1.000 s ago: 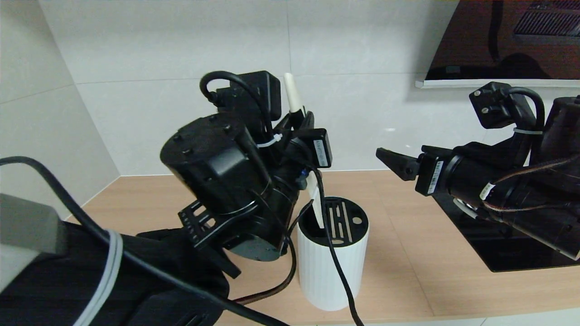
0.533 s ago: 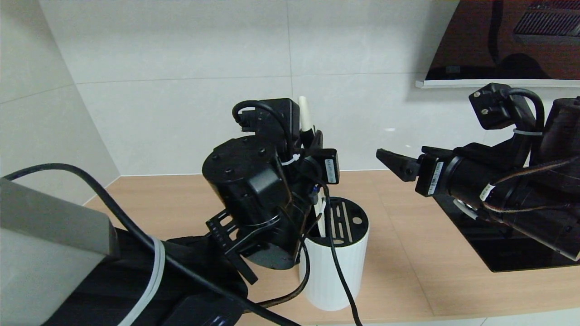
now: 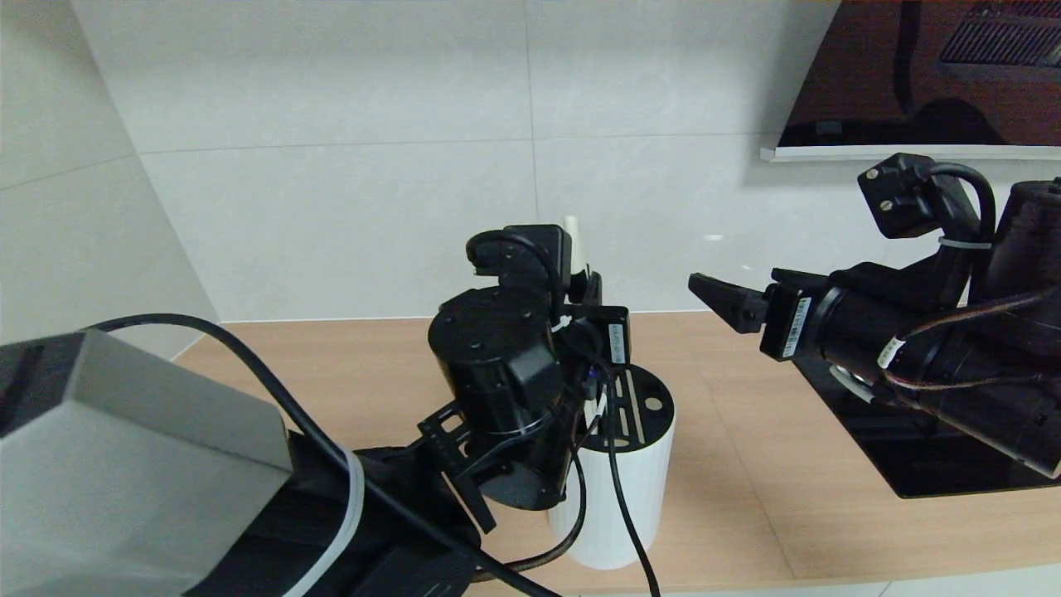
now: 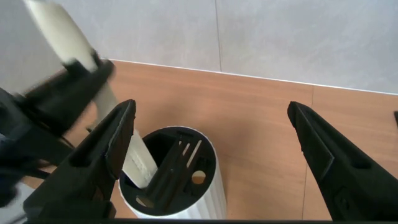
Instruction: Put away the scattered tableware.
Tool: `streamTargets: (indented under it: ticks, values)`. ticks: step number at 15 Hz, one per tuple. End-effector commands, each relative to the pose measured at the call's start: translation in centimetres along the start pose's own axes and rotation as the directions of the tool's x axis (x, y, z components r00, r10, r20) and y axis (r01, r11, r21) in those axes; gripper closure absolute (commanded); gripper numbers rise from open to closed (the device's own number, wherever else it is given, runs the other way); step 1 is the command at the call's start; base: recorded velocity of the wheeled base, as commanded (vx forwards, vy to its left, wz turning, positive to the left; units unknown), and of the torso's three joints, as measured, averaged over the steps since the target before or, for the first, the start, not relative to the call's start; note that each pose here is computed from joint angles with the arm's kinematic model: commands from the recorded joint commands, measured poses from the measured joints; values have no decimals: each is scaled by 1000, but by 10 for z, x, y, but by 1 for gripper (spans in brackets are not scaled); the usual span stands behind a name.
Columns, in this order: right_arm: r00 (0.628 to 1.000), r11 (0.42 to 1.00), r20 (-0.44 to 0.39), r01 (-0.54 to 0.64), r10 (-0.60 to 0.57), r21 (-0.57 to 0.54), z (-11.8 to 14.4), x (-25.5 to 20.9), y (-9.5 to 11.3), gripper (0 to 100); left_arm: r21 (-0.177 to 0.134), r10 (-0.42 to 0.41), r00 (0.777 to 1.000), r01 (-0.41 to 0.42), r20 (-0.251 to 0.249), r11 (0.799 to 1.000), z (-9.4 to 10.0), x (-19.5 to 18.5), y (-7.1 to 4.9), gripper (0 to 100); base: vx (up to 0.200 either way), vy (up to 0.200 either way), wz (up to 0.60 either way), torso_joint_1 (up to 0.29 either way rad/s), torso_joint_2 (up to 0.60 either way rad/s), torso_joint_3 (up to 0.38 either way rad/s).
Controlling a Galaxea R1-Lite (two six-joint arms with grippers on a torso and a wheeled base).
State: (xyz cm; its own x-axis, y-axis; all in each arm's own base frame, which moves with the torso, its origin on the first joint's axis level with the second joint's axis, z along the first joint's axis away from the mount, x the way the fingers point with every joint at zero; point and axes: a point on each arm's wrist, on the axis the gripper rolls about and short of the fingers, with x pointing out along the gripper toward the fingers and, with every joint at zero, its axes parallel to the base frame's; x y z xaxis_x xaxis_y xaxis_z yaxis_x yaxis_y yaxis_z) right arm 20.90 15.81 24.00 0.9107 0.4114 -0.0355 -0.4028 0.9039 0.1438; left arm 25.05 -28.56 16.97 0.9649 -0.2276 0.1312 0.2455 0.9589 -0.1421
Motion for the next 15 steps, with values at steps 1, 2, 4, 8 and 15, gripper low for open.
streamTargets:
  ticks: [1, 2, 4, 8, 15]
  values:
    - [1000, 1000, -5, 0, 0, -3, -1, 1, 0, 0, 12, -2, 999, 2, -37, 1000, -18, 2, -3, 100, 0, 0, 0, 0, 0, 0]
    - [1000, 1000, -5, -1, 1, -2, -1, 1, 0, 0, 17, 0, 999, 0, -47, 1000, -23, 3, -3, 100, 0, 0, 0, 0, 0, 0]
    - [1000, 1000, -5, -1, 1, -2, -1, 1, 0, 0, 34, 4, 997, -2, -71, 999, -35, 4, -4, 100, 0, 0, 0, 0, 0, 0]
    - [1000, 1000, -17, 1, -1, -5, -5, 4, 0, 0, 56, 8, 994, -2, -107, 998, -51, 4, -4, 100, 0, 0, 0, 0, 0, 0]
    - [1000, 1000, -23, 1, -2, -7, -6, 5, 0, 0, 90, -5, 986, 20, -165, 996, -75, -3, -8, 100, 0, 0, 0, 0, 0, 0]
